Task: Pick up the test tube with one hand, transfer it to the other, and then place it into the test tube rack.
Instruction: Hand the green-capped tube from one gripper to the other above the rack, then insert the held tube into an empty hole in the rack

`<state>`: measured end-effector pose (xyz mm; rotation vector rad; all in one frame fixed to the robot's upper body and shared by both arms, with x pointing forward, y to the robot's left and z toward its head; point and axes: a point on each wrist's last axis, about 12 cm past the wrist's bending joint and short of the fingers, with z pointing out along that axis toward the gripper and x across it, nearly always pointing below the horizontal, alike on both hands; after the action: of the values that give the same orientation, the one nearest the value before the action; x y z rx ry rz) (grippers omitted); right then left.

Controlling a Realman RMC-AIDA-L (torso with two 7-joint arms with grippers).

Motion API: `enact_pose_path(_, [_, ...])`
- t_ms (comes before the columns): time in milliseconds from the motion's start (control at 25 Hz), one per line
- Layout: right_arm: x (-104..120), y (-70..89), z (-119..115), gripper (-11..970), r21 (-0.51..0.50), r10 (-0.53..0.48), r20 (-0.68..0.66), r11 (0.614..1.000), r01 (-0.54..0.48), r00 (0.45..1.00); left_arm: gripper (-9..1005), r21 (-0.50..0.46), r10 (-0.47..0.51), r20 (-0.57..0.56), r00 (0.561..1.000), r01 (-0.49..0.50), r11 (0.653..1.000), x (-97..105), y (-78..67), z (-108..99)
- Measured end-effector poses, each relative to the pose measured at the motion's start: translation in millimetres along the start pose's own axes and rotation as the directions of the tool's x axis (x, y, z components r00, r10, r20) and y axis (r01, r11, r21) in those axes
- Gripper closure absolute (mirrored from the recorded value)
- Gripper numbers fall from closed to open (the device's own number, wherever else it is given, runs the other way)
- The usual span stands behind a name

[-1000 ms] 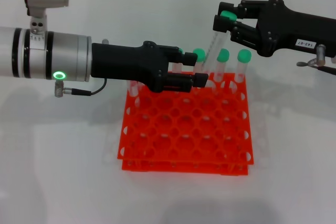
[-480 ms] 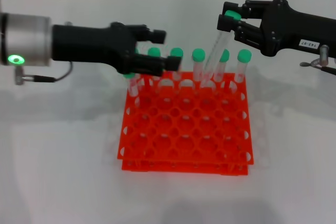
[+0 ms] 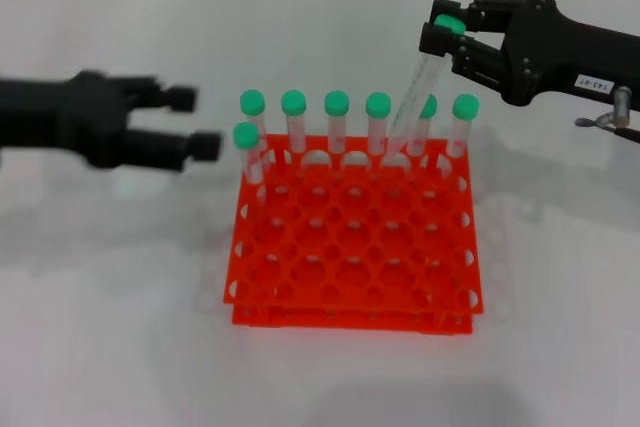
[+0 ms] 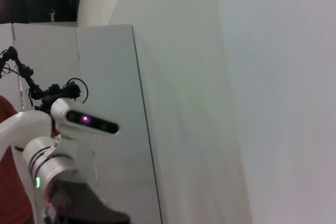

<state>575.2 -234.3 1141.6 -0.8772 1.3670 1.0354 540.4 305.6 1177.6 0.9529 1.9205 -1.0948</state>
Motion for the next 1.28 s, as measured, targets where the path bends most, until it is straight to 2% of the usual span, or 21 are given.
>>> enact_pose_path(280, [5.0,3.4,-7.4,681,0.015,0.01,0.012,1.0,-0.01,1.0,114,-0.108,-0.051,-0.141,0.989,0.036,0.994,30.4,-0.9,-26.0])
enact_pose_path(480, [9.2,7.2,-3.0,681,0.001,0.022,0.013,1.0,-0.022,1.0,114,-0.129,-0.037,-0.171,0.985,0.015,0.992,43.1,-3.7,-34.2])
enact_pose_path(840, [14.6,8.4,19.5,683,-0.001,0.038,-0.015,0.999,-0.038,0.999,115,-0.13,-0.022,-0.282,0.959,-0.016,0.991,57.1,-1.5,-29.6])
enact_pose_path(1280, [22.0,13.6,49.4,685,0.007,-0.01,-0.035,1.0,0.01,0.999,115,-0.091,0.028,-0.313,0.949,-0.059,0.994,60.5,0.5,-22.9])
